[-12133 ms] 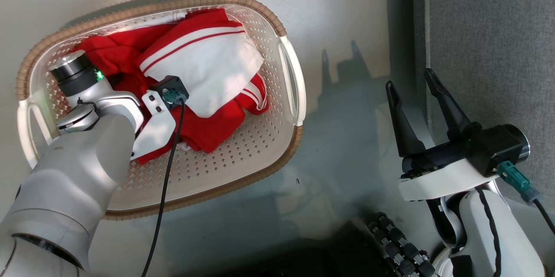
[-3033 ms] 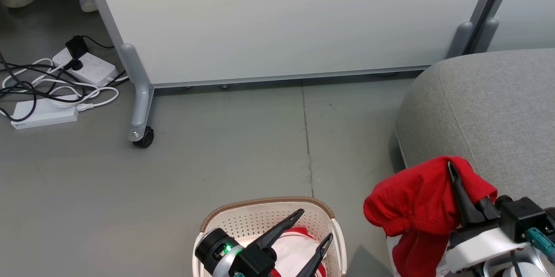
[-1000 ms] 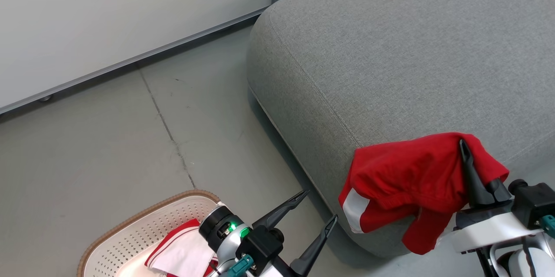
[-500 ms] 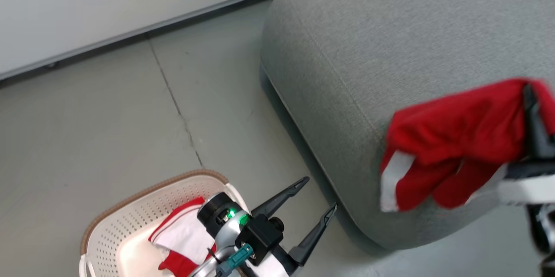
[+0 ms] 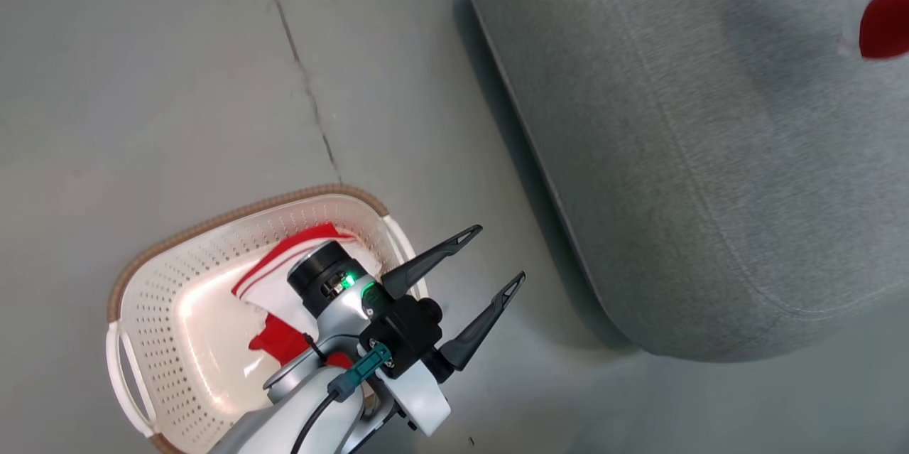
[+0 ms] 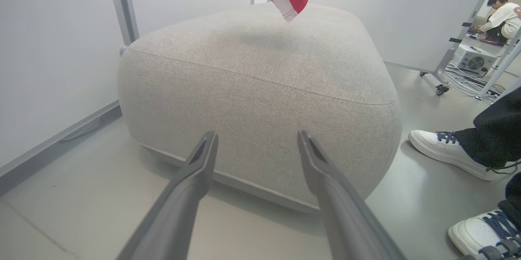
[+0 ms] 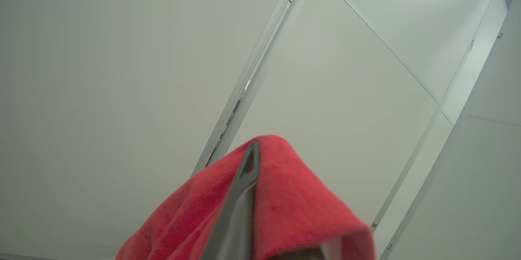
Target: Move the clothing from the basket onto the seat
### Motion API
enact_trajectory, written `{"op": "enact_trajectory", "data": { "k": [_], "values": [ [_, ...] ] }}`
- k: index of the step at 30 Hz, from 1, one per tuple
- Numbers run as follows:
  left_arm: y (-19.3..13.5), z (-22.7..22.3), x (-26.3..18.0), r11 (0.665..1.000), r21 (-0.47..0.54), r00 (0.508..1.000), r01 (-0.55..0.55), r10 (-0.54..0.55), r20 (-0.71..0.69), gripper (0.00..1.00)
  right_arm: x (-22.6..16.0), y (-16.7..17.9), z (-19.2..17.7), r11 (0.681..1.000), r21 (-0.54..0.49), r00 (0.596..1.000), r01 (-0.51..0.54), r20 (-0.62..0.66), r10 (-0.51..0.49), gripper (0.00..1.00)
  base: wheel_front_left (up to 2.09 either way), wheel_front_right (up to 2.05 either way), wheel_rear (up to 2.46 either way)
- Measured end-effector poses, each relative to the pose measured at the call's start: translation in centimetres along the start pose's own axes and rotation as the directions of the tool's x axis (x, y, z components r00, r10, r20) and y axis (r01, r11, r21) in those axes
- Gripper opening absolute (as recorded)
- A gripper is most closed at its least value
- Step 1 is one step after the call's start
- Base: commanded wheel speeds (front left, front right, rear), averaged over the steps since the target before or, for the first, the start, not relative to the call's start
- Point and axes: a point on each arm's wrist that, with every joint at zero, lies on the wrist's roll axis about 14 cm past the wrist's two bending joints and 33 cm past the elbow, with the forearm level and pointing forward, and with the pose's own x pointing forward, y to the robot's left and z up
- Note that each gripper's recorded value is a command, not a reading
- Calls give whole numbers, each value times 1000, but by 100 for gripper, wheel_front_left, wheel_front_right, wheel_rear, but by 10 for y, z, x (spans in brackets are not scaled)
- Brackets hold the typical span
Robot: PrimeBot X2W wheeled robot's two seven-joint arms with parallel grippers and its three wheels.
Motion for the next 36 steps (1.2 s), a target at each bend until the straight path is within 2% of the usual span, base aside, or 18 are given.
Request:
{"op": "enact_trajectory", "data": {
  "k": [11,19,22,25,29,36],
  "values": [
    [35,-39,-15,998,-34,997,-53,51,-60,100,51,26,-82,998,-37,986,-53,-162,46,0,0,0,0],
    [53,-55,-29,992,-57,990,-115,109,-86,100,58,41,-148,998,-23,945,-51,-324,41,0,0,0,0],
    [58,-59,-33,990,-61,988,-131,125,-95,100,49,54,-174,996,-29,916,-84,-396,66,0,0,0,0],
    [60,-64,-36,988,-64,986,-138,131,-105,100,34,64,-203,988,-59,867,-143,-490,96,0,0,0,0],
    [68,-72,-42,985,-68,981,-161,152,-119,100,30,73,-223,992,-25,838,-125,-537,92,0,0,0,0],
    [75,-83,-49,981,-69,974,-184,172,-145,100,-1,98,-261,990,28,757,-137,-642,123,0,0,0,0]
  ]
}}
